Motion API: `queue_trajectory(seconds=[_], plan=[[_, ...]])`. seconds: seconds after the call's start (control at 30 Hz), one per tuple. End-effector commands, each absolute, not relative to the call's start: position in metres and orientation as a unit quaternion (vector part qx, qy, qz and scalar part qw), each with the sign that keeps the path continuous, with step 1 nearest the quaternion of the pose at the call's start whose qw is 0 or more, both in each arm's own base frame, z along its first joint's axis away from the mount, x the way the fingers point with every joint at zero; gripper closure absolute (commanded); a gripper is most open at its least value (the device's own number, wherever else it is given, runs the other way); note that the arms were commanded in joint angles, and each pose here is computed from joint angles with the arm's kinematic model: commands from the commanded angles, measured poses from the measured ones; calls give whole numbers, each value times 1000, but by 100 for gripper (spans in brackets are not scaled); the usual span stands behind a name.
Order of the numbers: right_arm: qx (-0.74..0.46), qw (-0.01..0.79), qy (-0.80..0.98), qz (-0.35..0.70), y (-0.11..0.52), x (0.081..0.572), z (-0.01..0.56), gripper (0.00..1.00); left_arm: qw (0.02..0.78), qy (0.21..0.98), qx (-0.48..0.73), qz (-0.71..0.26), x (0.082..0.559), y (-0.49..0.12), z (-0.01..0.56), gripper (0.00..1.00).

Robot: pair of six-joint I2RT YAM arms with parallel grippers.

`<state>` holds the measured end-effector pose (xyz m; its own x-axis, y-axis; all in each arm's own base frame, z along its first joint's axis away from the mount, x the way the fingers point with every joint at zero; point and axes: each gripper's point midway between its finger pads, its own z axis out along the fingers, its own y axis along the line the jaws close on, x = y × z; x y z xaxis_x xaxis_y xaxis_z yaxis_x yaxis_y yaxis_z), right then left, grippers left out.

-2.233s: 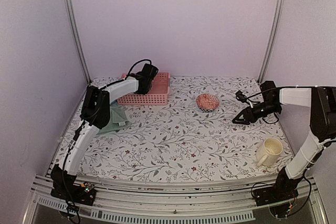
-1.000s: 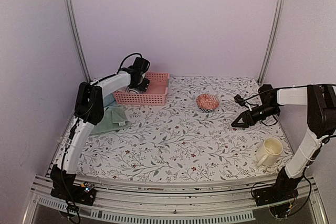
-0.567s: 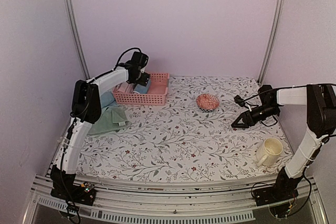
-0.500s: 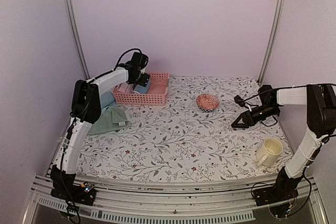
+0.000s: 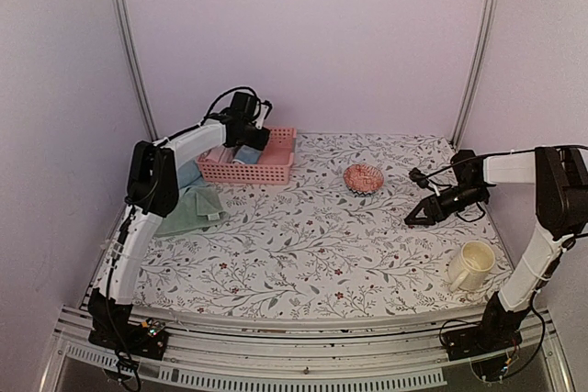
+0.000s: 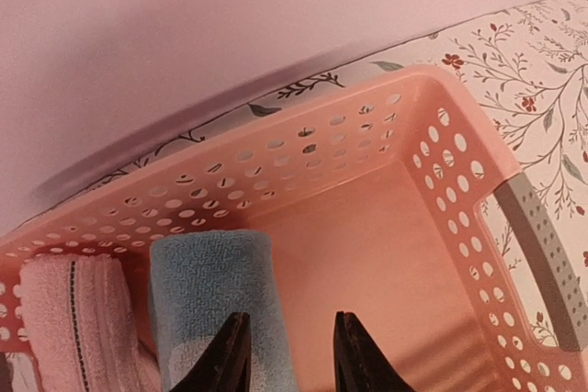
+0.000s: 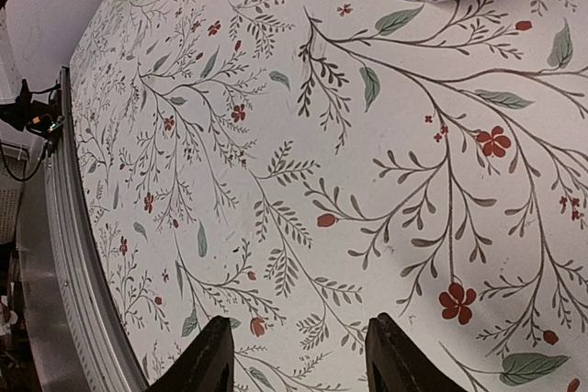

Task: Roll the towels
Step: Adjust the towel in the storage box.

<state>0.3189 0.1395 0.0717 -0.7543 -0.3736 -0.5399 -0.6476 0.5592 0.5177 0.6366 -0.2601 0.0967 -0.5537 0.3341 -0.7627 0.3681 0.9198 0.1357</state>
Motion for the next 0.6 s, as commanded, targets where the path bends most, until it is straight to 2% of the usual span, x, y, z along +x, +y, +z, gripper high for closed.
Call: queue_trajectory(seconds=[0.0,0.27,0.57], plan=[[-298,182,861,371,142,319,69,49,424,877,218,-56,640,-278,73,68],[-294,176,866,364,139,319,64,49,408,881,232,-54,644,-281,36,65],[-291,170,868,364,138,319,59,49,409,907,102,14,662,-208,36,61]])
